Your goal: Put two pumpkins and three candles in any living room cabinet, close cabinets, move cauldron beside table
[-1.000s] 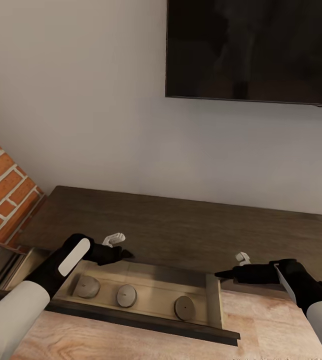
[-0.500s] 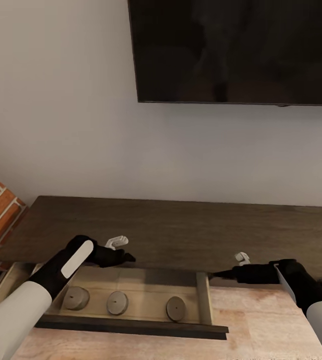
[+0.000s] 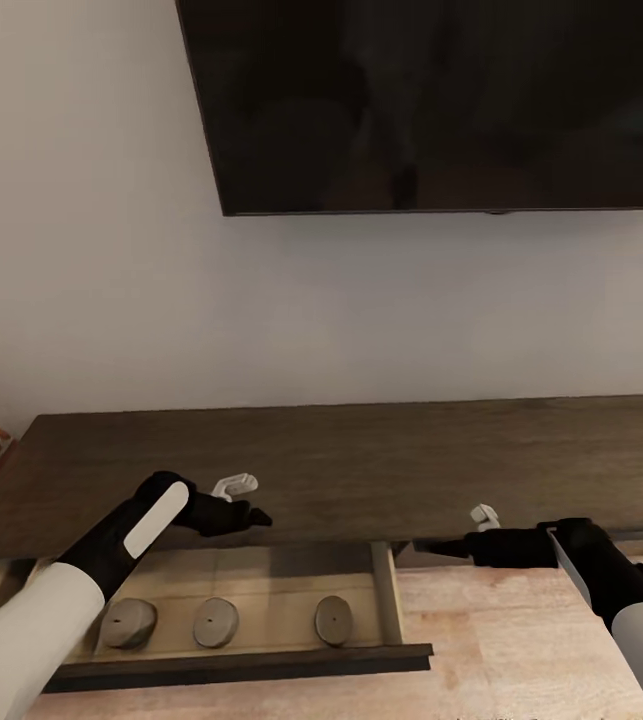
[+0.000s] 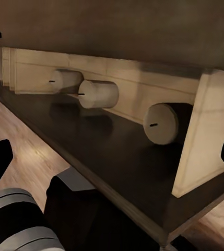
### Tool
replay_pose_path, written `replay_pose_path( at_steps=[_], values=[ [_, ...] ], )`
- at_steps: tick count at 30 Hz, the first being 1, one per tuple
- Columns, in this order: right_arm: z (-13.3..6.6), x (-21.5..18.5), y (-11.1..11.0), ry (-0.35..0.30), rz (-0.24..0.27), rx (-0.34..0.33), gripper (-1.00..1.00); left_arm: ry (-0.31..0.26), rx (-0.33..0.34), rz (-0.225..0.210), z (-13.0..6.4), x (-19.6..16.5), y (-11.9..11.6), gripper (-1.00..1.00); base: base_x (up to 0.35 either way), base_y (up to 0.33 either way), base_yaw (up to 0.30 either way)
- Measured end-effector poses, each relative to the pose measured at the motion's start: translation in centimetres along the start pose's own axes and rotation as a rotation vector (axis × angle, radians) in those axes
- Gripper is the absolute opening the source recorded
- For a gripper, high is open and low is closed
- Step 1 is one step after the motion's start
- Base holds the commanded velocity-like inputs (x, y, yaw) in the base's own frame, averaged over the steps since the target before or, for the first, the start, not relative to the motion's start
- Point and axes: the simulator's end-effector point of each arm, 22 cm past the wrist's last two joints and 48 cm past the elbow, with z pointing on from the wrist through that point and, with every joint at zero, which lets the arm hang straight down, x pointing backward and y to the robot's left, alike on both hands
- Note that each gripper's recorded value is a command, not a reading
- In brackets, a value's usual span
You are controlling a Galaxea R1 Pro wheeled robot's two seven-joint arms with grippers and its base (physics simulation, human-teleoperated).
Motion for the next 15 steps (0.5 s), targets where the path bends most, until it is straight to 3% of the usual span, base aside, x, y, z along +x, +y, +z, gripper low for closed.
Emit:
replay_pose_path(
  at_steps=[15],
  values=[
    [1.1,0.1,0.7,0.004,-0.002,-0.011,1.0,-0.001,0.0,-0.002,0.1,0.0,-0.1,1.0,-0.009,0.0,-0.002]
  ],
)
